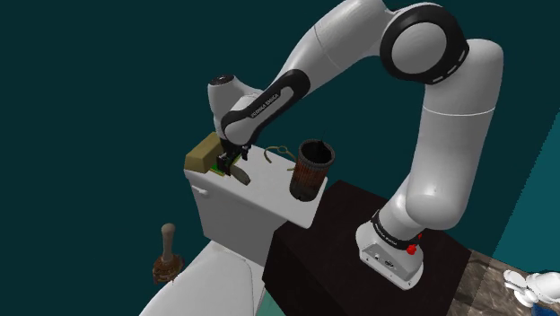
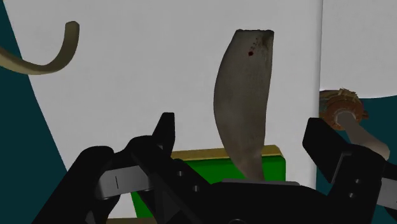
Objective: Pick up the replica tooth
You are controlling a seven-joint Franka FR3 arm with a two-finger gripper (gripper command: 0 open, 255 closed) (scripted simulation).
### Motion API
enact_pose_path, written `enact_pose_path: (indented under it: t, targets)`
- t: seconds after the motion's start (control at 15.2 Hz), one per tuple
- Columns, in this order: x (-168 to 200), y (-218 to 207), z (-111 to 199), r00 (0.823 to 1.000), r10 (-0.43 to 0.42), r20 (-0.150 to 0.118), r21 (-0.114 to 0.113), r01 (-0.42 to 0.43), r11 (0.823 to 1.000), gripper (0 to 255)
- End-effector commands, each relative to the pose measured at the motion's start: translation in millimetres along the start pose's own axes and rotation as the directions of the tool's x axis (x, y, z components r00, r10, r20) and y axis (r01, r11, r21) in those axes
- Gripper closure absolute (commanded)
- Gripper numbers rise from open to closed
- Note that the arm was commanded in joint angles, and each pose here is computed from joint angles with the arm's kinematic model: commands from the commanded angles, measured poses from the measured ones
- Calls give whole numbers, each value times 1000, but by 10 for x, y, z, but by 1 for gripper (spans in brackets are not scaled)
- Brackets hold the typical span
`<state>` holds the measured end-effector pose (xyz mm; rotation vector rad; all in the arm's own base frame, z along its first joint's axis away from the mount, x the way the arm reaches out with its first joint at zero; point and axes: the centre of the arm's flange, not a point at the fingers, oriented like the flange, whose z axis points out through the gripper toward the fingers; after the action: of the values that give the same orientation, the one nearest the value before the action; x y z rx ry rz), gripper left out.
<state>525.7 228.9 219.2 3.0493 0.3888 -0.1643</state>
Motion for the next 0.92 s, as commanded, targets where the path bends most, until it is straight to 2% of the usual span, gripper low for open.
enact_pose_path:
  t: [0.0,0.26,0.4,0.46,0.86]
  targets:
    - [37,-11,108,1000,-1,0,0,1,1000,0]
    - [64,-23,347,1000,-1,0,0,1,1000,0]
    - [64,-23,347,1000,-1,0,0,1,1000,0]
    - [61,-17,348,1000,-1,0,0,1,1000,255]
    - [54,-15,355,1000,-1,0,0,1,1000,255]
